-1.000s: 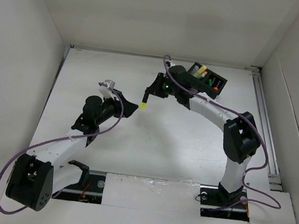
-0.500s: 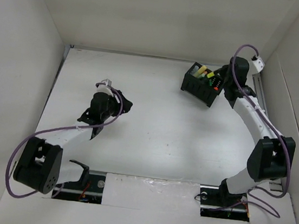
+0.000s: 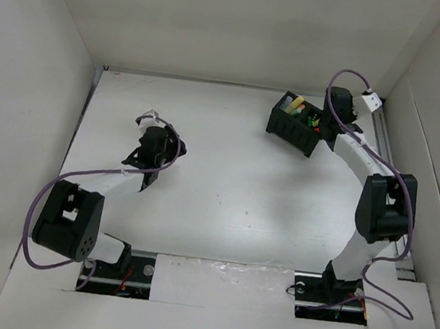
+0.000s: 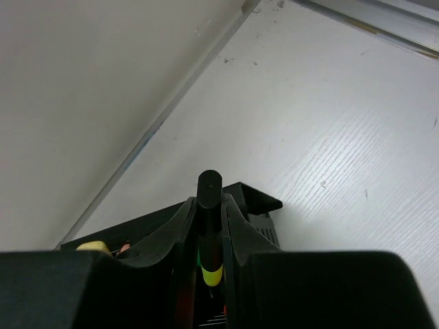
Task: Sort the stationery into containers
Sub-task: Place the pen in the storage box, then pick up the pen from the center of the board.
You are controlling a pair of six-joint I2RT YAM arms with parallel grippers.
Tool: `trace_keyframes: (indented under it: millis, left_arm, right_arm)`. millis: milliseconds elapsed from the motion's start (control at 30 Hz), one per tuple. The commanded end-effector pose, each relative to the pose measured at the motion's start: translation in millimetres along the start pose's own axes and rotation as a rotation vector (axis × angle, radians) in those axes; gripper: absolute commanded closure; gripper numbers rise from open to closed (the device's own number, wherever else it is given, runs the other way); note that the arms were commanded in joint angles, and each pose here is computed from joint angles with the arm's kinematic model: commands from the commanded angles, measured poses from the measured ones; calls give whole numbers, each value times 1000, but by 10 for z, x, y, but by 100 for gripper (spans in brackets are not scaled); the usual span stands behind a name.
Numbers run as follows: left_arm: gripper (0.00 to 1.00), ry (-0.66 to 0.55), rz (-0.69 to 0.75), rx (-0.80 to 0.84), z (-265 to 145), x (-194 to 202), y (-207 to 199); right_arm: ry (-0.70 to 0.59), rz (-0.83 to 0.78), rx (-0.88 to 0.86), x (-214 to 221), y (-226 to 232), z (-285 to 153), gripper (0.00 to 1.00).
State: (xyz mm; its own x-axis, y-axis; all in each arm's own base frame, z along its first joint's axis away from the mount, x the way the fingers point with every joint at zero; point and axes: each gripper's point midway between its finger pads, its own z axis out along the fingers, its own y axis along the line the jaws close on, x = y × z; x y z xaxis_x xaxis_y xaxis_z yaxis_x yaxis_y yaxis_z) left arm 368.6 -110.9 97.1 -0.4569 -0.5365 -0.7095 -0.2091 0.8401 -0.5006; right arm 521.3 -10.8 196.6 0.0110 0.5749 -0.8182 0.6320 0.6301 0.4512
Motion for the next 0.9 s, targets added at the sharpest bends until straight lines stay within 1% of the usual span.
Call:
trace_keyframes:
  millis: [0,33,67,100,133,167,200,233,267,333,367,400,433,467,500,600,633,700,733,767,800,867]
  left_arm:
    - [44,-63,-9,-75,110,-218,24]
    - [43,-59,-5,-95,130,-211,53]
    - [43,-44,-7,-120,175,-163,103]
    - [43,-41,-9,-134,198,-157,153]
    - [43,-52,-19,-139,222,-214,119]
    - [43,-52,-19,-139,241,-223,107]
    - [43,-36,-14,-152,258,-173,147]
    - [43,-45,-27,-145,263,-212,108]
    - [43,-45,-25,-159,279,-199,140]
    - [42,-52,-27,-153,284,-216,125]
    - [42,-61,-39,-145,288,-261,81]
    - [41,-48,-35,-157,301,-219,114]
    - [39,-63,-37,-160,304,-267,101]
    - [39,-63,-37,-160,304,-268,101]
    - [38,-63,-46,-173,324,-248,130]
    - [38,-68,-53,-184,379,-265,124]
    - [38,-78,-62,-191,380,-304,116]
    - [38,-79,-55,-224,439,-294,168]
    - [38,-89,-65,-232,439,-309,180]
    - [38,-87,-70,-248,487,-288,205]
    - [38,-90,-71,-245,511,-311,180]
    - [38,-94,-76,-263,545,-320,196]
  right_arm:
    - [-92,26,-43,-249,330,-195,89]
    - [-96,24,-42,-236,345,-219,84]
    - [-91,11,-50,-204,375,-249,73]
    - [-98,12,-44,-215,364,-247,69]
    - [-92,8,-54,-178,403,-282,63]
    - [-94,10,-55,-198,391,-306,53]
    - [-82,15,-82,-199,457,-369,50]
    - [-70,15,-83,-154,417,-382,46]
    - [-74,30,-88,-198,415,-422,36]
    - [-67,34,-101,-217,411,-470,29]
    - [-64,42,-99,-209,379,-488,27]
    - [-62,65,-125,-287,406,-575,26]
    - [-54,87,-141,-315,414,-629,26]
    - [-20,84,-166,-221,409,-700,26]
    - [-22,103,-195,-330,420,-817,26]
    - [7,140,-278,-343,450,-984,34]
    - [4,162,-317,-441,482,-1095,56]
    - [37,162,-388,-413,531,-1213,85]
    - [35,180,-427,-504,586,-1309,96]
    - [50,176,-442,-475,586,-1339,100]
    - [75,162,-484,-425,661,-1405,100]
    - [93,162,-514,-425,701,-1464,100]
